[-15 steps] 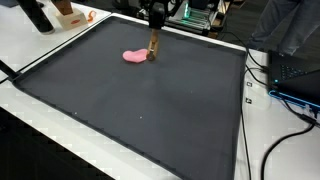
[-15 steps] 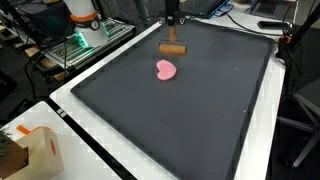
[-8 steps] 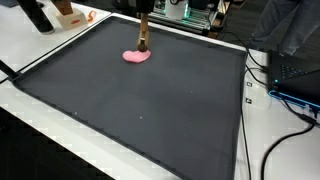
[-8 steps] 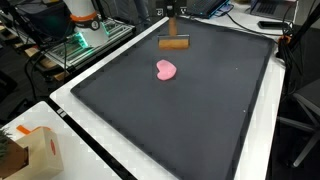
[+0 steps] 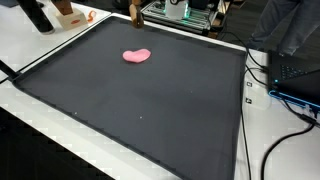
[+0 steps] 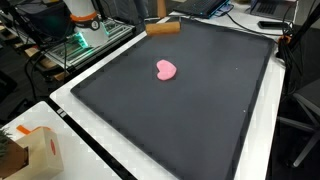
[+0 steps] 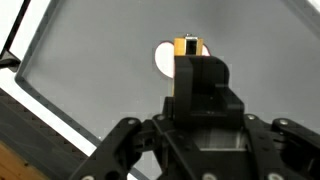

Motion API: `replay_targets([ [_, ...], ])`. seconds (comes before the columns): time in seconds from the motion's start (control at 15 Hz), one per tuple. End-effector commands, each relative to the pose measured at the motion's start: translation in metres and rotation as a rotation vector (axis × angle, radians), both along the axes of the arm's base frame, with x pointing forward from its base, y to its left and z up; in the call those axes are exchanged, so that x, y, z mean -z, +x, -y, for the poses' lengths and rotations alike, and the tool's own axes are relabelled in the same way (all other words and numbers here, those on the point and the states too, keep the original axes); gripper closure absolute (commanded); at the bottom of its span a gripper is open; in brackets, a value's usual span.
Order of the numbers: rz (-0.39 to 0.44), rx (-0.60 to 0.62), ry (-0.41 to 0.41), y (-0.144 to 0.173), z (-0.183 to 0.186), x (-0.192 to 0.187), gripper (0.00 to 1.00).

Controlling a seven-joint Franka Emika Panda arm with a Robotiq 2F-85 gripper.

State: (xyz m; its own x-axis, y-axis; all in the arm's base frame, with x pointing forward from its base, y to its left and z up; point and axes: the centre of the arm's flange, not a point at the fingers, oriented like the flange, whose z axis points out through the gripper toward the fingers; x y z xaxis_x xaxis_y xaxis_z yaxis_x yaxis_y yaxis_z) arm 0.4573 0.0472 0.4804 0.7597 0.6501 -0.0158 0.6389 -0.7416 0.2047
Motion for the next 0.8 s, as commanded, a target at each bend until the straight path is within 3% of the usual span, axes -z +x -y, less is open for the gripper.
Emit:
replay_targets([
  [0.0, -0.004, -0.124, -0.041, -0.02, 0.003, -0.038, 0.76],
  [0.13, 0.004, -0.176, -0.053, -0.026, 0.0, -0.051, 0.76],
  [0.2, -0.001, -0.122, -0.03, -0.014, -0.001, -0.033, 0.51],
  [0.73, 0.008, -0.157, -0.038, -0.02, -0.003, -0.045, 0.51],
])
